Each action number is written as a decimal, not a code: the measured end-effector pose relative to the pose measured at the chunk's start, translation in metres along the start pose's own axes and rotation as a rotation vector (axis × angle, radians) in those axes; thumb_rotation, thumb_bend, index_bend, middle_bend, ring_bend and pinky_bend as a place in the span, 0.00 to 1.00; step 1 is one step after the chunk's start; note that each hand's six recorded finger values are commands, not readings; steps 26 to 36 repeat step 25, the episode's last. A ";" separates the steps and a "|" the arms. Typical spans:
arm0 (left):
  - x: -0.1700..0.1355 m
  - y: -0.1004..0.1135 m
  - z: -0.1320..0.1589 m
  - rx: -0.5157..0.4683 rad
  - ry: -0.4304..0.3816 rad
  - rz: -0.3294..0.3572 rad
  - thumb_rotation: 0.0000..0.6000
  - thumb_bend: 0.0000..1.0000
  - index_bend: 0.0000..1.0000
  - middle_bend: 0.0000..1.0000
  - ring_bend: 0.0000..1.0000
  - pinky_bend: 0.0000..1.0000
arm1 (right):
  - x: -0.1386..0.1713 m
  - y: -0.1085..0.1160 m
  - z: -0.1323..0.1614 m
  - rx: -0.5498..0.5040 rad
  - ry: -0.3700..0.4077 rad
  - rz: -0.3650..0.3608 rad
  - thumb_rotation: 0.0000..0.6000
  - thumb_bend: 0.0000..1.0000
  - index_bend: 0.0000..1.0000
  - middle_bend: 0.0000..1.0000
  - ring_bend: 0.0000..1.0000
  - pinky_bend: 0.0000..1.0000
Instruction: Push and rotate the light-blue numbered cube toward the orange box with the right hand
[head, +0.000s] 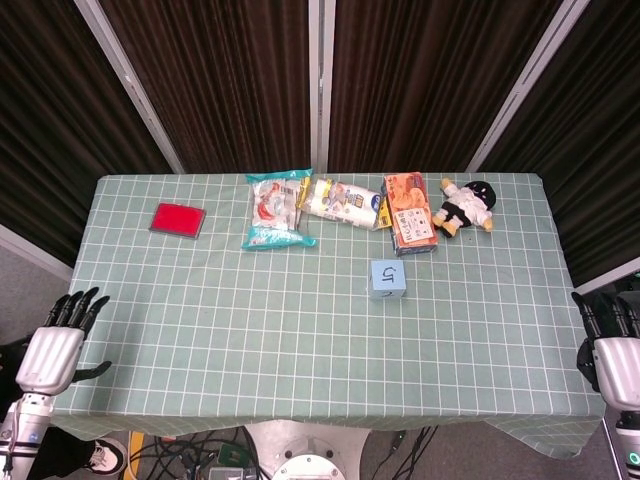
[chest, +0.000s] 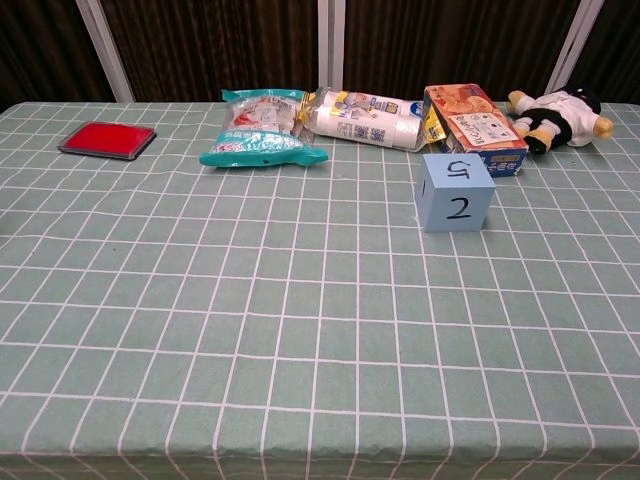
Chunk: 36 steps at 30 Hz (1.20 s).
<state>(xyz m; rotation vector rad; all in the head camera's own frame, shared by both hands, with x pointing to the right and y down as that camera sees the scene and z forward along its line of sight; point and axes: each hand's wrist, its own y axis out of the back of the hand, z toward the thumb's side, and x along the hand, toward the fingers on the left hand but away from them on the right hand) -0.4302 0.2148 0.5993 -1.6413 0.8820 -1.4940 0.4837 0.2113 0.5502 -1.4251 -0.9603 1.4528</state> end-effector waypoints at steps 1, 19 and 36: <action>0.000 0.000 0.000 -0.001 0.000 -0.002 1.00 0.07 0.08 0.00 0.00 0.07 | 0.001 -0.002 0.000 -0.013 0.000 0.013 1.00 0.00 0.00 0.00 0.00 0.00; -0.003 -0.006 -0.007 -0.016 0.005 0.017 1.00 0.07 0.08 0.00 0.00 0.07 | 0.004 -0.017 0.004 -0.027 0.009 0.107 1.00 0.00 0.00 0.00 0.00 0.00; -0.002 0.002 -0.006 -0.014 -0.004 0.069 1.00 0.07 0.08 0.00 0.00 0.07 | 0.002 -0.018 0.006 -0.033 0.018 0.106 1.00 0.00 0.00 0.00 0.00 0.00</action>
